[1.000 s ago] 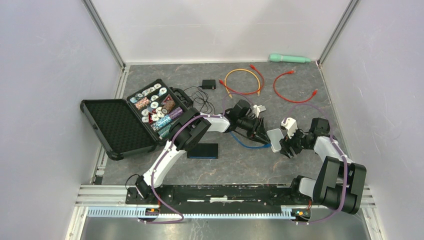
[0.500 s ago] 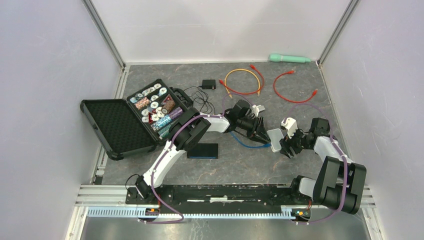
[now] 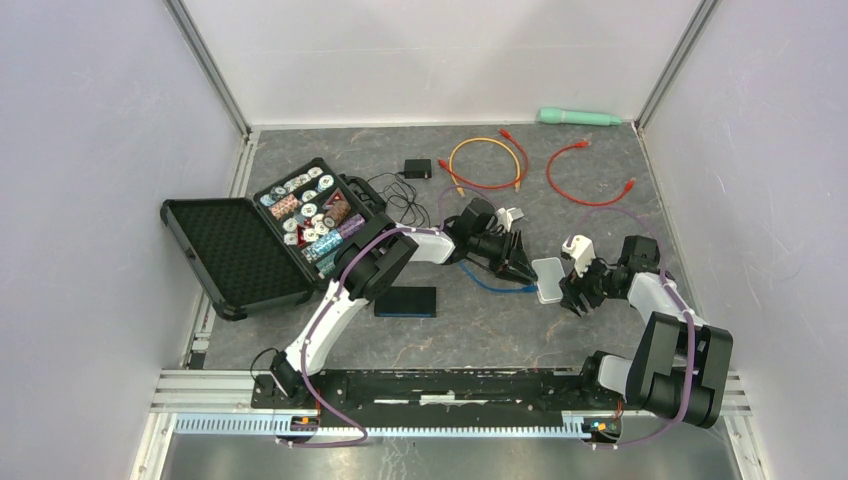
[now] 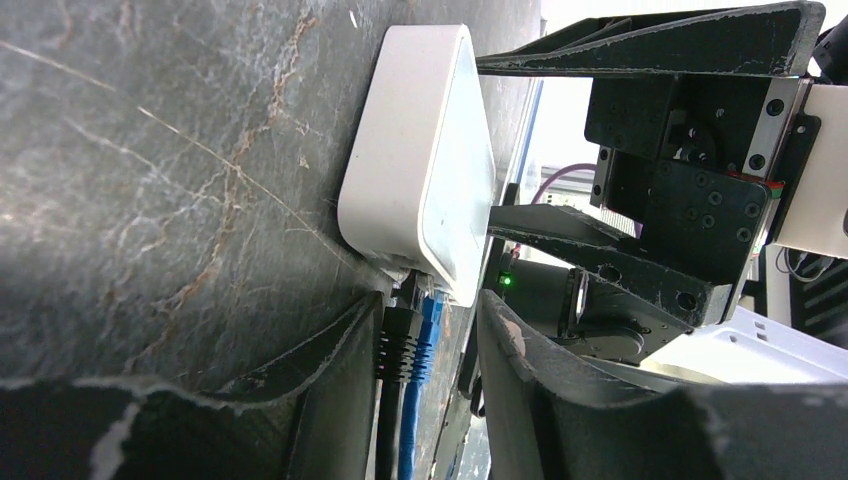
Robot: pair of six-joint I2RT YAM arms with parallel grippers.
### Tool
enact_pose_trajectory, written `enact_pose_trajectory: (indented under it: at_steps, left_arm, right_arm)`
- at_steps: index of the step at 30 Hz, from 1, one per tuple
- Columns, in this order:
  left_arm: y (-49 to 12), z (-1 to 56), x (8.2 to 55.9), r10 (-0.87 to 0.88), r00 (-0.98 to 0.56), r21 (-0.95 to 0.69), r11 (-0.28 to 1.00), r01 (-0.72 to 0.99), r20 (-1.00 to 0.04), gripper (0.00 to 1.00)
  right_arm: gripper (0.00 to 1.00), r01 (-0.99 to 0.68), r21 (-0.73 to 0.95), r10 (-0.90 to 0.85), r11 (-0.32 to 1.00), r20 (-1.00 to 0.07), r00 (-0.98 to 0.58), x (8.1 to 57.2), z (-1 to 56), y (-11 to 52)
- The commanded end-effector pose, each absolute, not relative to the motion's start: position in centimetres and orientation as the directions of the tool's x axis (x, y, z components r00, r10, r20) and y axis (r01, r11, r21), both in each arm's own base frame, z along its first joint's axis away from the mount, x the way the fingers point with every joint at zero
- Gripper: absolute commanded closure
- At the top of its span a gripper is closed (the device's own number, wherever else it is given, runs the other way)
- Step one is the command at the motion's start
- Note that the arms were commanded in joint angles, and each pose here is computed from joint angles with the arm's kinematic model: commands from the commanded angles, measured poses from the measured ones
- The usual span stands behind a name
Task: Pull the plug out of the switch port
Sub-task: Pull the connector from the switch port.
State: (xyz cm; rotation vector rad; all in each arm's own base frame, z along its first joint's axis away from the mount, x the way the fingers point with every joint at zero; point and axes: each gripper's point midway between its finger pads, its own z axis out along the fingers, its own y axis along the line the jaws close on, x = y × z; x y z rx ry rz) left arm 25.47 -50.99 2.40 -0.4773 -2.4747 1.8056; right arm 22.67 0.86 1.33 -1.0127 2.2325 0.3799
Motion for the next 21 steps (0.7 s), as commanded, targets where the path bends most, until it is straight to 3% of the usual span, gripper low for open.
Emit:
enact_pose_trajectory:
  at_steps: [1, 7, 15, 21]
  left_arm:
    - [-47.2, -7.7, 25.9, 0.168, -0.986, -0.832, 0.545, 0.104, -0.012, 0.51]
    - [-47.4, -7.6, 26.1, 0.161, -0.987, -0.835, 0.54, 0.109, -0.024, 0.5]
    - [-47.6, -7.4, 26.3, 0.131, -0.991, -0.845, 0.527, 0.092, -0.026, 0.49]
    - [-47.5, -7.2, 26.6, 0.11, -0.993, -0.843, 0.529, 0.097, -0.045, 0.54]
  right_arm:
    - [0.24, -0.75, 0.027, -0.573, 0.661, -0.627, -0.528, 21.6, 0.3, 0.7]
    - [0.24, -0.763, 0.049, -0.573, 0.645, -0.629, -0.525, 21.2, 0.2, 1.1]
    - [0.26, -0.843, 0.097, -0.606, 0.529, -0.652, -0.455, 19.4, 0.6, 2.8]
    - [0.28, -0.865, 0.097, -0.616, 0.492, -0.664, -0.424, 18.9, 0.8, 3.2]
